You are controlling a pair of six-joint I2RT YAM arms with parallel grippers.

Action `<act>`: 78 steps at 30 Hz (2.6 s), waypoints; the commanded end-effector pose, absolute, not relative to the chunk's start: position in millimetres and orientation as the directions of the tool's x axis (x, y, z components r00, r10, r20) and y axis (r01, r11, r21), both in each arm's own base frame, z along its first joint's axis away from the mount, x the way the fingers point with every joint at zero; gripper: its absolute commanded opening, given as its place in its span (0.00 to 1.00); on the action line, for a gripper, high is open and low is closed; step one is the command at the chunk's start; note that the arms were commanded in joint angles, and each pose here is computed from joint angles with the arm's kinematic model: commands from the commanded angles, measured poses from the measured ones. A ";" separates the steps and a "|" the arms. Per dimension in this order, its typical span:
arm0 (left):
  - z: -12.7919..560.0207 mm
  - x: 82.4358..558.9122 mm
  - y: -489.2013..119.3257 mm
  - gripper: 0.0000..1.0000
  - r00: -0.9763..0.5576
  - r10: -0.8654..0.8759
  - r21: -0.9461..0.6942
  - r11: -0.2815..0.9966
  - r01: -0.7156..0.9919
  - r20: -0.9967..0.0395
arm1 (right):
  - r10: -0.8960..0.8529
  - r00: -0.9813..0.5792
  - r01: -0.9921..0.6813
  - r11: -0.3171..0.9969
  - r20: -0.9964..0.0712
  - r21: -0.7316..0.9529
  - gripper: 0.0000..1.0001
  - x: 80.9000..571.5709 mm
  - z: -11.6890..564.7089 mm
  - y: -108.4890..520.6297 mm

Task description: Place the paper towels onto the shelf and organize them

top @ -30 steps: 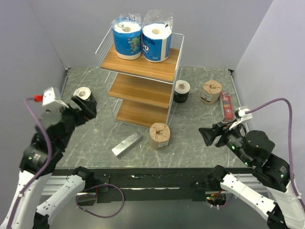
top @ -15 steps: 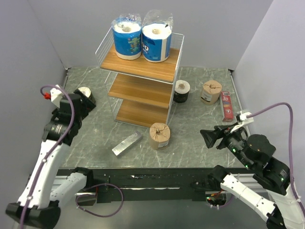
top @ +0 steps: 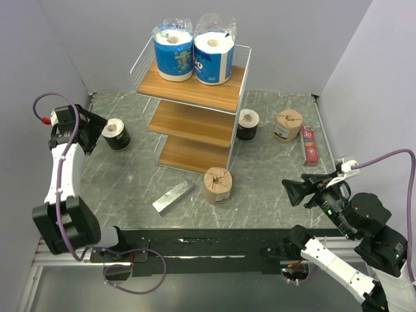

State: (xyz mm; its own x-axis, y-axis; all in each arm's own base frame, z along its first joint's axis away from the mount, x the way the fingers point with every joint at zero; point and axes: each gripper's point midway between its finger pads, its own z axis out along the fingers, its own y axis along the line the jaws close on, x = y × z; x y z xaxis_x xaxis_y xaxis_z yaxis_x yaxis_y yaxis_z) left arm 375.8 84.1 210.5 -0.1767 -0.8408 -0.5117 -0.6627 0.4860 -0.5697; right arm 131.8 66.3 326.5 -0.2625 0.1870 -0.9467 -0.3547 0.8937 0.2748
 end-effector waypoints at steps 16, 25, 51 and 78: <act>136.2 453.5 105.0 0.86 -0.366 -0.817 -0.527 0.570 -0.631 -0.446 | 0.221 -0.268 -0.343 0.887 -0.938 0.308 0.79 136.6 335.6 71.1; 109.3 448.8 105.0 0.78 -0.386 -0.819 -0.501 0.568 -0.653 -0.425 | 0.216 -0.274 -0.340 0.890 -0.937 0.305 0.80 140.7 333.5 74.4; 127.2 400.3 91.0 0.41 -0.474 -0.735 -0.394 0.667 -0.632 -0.485 | 0.275 -0.265 -0.332 0.874 -0.924 0.355 0.79 129.4 339.1 65.4; 240.9 223.5 -43.5 0.33 -0.525 -0.604 -0.616 0.767 -0.180 -0.599 | 0.257 -0.274 -0.314 0.887 -0.927 0.338 0.79 119.7 327.8 52.5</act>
